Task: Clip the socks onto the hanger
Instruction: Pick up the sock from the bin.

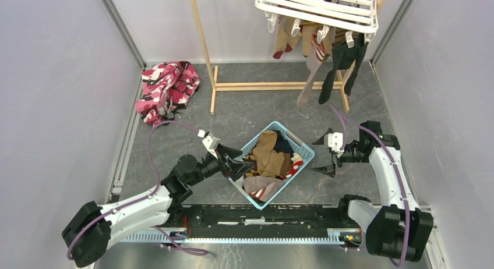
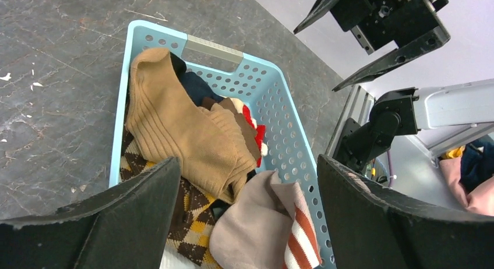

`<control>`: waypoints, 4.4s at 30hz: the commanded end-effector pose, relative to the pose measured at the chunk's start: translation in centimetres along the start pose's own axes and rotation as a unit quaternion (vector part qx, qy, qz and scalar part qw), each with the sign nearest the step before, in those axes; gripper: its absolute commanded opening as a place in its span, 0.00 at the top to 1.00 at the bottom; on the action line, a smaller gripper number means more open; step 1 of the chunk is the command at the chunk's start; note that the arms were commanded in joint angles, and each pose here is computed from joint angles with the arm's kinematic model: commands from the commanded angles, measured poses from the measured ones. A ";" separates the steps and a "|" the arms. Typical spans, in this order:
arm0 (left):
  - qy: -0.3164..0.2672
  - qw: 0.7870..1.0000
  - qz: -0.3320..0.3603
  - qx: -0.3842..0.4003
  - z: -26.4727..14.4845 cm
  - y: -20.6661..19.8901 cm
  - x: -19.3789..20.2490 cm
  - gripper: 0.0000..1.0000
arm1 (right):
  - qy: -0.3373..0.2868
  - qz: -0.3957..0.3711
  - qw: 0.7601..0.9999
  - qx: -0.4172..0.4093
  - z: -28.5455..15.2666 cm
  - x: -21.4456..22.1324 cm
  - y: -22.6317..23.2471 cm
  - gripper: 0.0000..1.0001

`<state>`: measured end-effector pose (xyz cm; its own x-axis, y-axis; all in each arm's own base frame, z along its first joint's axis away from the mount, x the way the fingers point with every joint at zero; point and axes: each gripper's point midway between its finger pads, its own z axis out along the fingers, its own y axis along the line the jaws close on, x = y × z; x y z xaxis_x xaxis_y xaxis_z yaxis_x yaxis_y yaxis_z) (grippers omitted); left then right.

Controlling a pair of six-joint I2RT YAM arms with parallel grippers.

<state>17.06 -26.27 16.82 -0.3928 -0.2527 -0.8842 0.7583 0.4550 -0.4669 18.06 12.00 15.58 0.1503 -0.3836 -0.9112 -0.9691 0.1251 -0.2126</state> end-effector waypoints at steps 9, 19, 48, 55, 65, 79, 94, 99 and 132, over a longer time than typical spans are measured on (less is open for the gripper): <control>0.041 0.995 -0.085 -0.029 0.4 0.1 0.8 0.26 | 0.089 0.045 0.991 0.089 -1.3 3.4 -3.5 0.02; 0.120 0.975 -0.151 -0.111 1.6 0.7 1.9 0.55 | 0.090 0.038 0.990 0.103 -1.5 2.9 -3.8 0.02; 0.421 0.860 0.178 -0.226 3.0 -4.9 10.0 0.41 | 0.084 0.035 0.992 0.088 -1.0 2.6 -3.3 0.02; 0.421 0.863 0.177 -0.217 3.0 -5.2 9.9 0.72 | 0.086 0.033 0.992 0.089 -1.0 2.7 -3.4 0.02; 0.326 0.921 0.159 -0.138 4.6 -9.0 4.3 0.98 | 0.078 0.024 0.993 0.084 -0.8 2.1 -3.2 0.02; 0.016 0.997 0.040 -0.069 4.7 -10.5 -5.5 0.98 | -0.091 -0.112 0.985 -0.094 3.0 -6.7 2.0 0.02; -0.144 0.946 -0.212 -0.196 4.4 -5.9 -7.8 0.98 | 0.017 -0.053 0.998 0.009 7.7 -5.7 -2.5 0.02; -0.146 0.936 -0.218 -0.234 4.8 -5.2 -8.0 0.98 | -0.022 -0.055 0.997 -0.047 8.0 -7.5 -0.6 0.02; 0.065 0.992 0.071 -0.079 3.4 -7.2 -1.5 0.23 | -0.092 0.038 0.987 -0.130 7.1 -7.8 0.5 1.00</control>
<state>17.25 -32.44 22.06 -0.4817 -0.3750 -0.7920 0.4123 0.7005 -0.5825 19.17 21.81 20.25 0.0961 -0.2384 -0.9664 -0.9953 -0.0351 -0.0903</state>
